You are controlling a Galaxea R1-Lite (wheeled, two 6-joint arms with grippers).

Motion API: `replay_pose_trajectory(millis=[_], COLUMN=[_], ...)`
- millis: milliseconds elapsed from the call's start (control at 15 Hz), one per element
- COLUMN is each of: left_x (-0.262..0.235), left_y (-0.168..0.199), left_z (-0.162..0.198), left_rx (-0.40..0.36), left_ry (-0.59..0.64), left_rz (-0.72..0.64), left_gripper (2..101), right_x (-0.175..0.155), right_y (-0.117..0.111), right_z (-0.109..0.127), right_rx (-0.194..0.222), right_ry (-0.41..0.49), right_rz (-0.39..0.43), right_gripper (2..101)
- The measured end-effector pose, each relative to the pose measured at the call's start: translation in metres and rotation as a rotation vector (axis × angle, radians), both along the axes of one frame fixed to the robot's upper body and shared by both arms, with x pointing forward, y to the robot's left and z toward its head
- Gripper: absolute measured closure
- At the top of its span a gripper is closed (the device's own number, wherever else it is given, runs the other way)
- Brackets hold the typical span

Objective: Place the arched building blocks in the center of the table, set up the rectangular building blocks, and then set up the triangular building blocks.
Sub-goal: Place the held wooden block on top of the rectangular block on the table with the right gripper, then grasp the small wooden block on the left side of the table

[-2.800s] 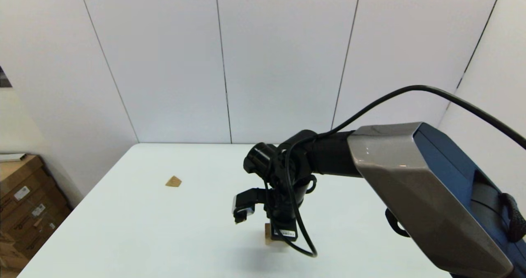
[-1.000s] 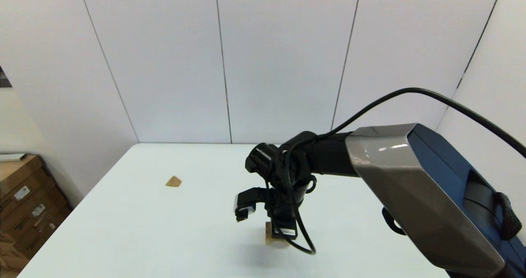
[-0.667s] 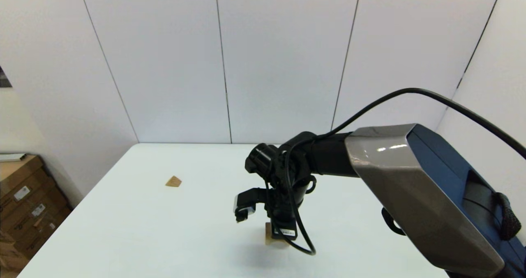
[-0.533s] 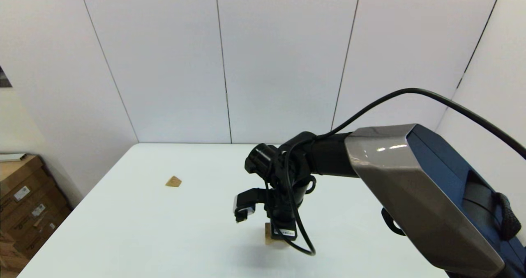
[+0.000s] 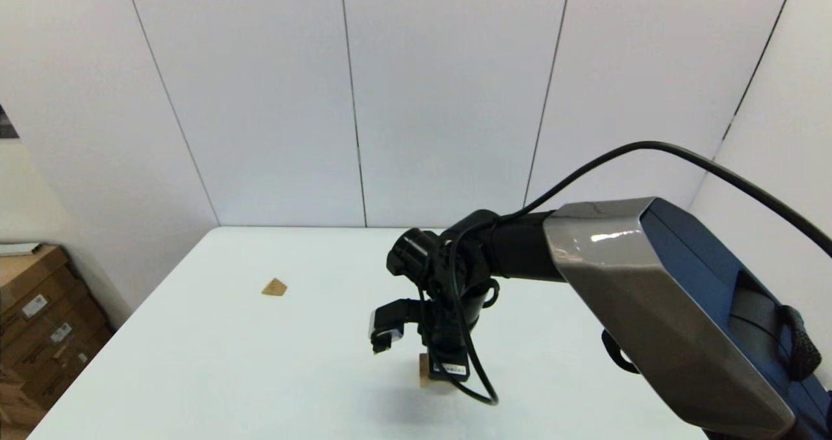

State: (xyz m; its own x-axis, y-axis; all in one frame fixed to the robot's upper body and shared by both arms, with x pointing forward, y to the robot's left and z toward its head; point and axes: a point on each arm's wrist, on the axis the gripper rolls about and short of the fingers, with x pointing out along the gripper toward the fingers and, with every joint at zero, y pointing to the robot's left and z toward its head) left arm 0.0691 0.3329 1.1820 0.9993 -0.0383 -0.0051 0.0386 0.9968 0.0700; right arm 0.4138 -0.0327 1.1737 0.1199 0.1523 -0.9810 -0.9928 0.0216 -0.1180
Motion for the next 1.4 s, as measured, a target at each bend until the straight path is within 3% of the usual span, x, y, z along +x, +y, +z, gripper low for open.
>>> replay_pose_trajectory(millis=[67,200,400,733,867,1067,1400], left_x=[0.000,0.000,0.000,0.000,0.000,0.000,0.000], left_y=[0.000,0.000,0.000,0.000,0.000,0.000,0.000], left_z=[0.000,0.000,0.000,0.000,0.000,0.000,0.000], left_rx=[0.000,0.000,0.000,0.000,0.000,0.000,0.000], left_ry=[0.000,0.000,0.000,0.000,0.000,0.000,0.000], left_rz=[0.000,0.000,0.000,0.000,0.000,0.000,0.000], left_gripper=[5.4,5.4,5.4,5.4,5.4,5.4,5.4], right_x=[0.000,0.001,0.001,0.001,0.002,0.002,-0.028], right_y=[0.000,0.000,-0.001,-0.004,-0.014,-0.047,-0.138], right_z=[0.000,0.000,0.000,0.014,0.039,0.102,0.210], right_rx=[-0.001,-0.001,-0.001,0.020,0.058,0.137,0.247], right_ry=[0.000,-0.001,0.000,-0.026,-0.070,-0.180,-0.425], right_rz=[-0.001,-0.001,-0.001,-0.008,-0.031,-0.117,-0.422], right_gripper=[76.7,59.7,42.1,24.0,19.8,14.9,9.9])
